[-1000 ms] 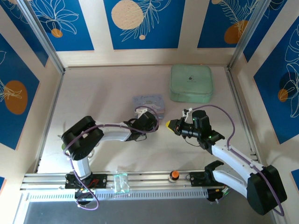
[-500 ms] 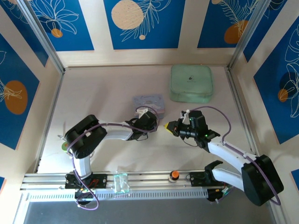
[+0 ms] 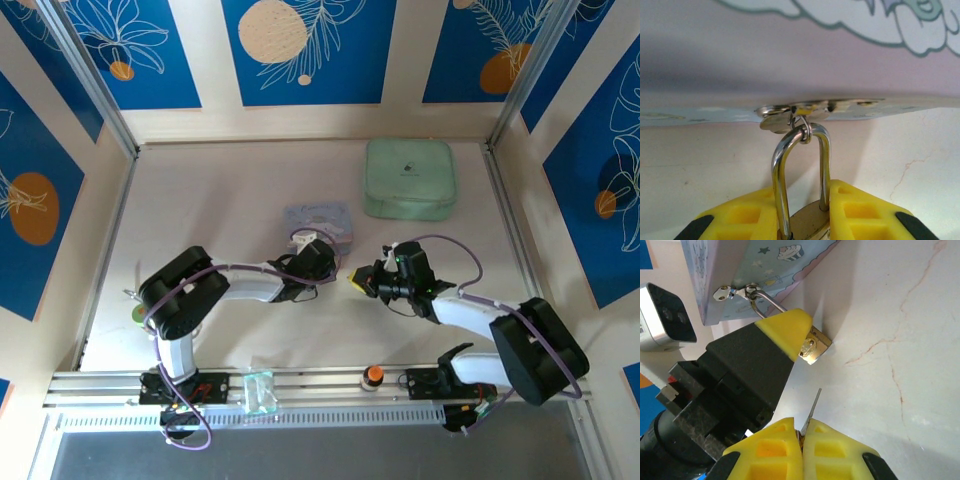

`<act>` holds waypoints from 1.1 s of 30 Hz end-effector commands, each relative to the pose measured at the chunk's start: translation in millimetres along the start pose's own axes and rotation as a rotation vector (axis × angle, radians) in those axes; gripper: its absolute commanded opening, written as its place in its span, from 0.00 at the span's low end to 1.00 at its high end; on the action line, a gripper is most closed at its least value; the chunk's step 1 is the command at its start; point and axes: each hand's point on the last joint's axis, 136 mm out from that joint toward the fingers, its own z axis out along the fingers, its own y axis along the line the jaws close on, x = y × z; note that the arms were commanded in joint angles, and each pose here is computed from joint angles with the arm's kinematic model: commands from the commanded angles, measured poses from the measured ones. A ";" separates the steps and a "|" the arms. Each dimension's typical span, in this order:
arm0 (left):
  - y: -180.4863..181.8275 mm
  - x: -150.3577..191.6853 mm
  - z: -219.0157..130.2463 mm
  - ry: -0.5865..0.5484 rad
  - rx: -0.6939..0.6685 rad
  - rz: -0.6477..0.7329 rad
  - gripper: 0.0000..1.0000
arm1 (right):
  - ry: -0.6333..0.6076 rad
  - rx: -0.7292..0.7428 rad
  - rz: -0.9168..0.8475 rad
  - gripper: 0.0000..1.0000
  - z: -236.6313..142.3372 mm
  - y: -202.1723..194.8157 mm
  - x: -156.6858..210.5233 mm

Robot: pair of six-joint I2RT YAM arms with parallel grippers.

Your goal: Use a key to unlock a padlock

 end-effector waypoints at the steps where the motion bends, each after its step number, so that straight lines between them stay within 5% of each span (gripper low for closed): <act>1: -2.3 0.9 -7.6 0.013 0.032 -0.042 0.07 | -0.010 -0.032 -0.020 0.00 2.5 4.8 -2.0; 10: -24.7 -11.9 -26.7 0.030 0.211 -0.301 0.06 | -0.006 -0.105 0.007 0.00 12.0 -1.3 -5.3; 20: -2.9 -3.9 -14.2 0.023 0.118 -0.243 0.09 | -0.002 -0.095 0.009 0.00 17.9 -9.4 -5.5; 33: 13.6 -7.0 -14.1 -0.037 -0.014 -0.073 0.49 | -0.013 -0.079 -0.013 0.00 14.6 -8.4 -7.0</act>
